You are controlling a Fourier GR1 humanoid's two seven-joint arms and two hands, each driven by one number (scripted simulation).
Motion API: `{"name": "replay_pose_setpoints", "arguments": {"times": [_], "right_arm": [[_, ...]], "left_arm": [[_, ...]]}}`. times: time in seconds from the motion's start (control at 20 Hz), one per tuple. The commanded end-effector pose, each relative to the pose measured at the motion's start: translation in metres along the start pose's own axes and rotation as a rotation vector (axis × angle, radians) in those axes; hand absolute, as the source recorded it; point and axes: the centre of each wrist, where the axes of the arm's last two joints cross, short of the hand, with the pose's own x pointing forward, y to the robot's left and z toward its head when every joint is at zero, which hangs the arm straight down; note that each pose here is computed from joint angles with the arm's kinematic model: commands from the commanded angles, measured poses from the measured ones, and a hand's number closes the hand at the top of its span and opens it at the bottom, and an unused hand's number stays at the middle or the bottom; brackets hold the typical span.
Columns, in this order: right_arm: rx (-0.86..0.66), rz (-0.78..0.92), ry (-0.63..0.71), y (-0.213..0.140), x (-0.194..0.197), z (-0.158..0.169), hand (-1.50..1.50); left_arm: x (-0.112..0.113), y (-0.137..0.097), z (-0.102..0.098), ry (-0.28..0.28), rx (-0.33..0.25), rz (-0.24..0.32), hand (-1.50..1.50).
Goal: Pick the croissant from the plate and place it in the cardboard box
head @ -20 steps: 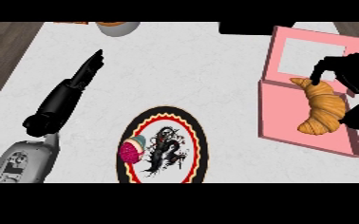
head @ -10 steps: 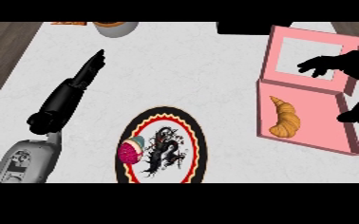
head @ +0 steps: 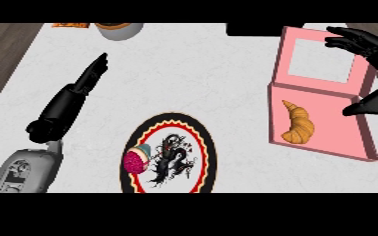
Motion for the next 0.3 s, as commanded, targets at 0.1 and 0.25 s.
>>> {"name": "replay_pose_setpoints", "arguments": {"times": [0.1, 0.25], "right_arm": [[-0.184, -0.301, 0.051, -0.035, -0.013, 0.014, -1.5], [-0.256, -0.309, 0.044, -0.049, -0.019, 0.022, -1.5]], "left_arm": [[-0.002, 0.001, -0.001, 0.005, 0.001, -0.011, 0.0], [-0.001, -0.007, -0.009, -0.004, -0.004, 0.012, 0.0]]}}
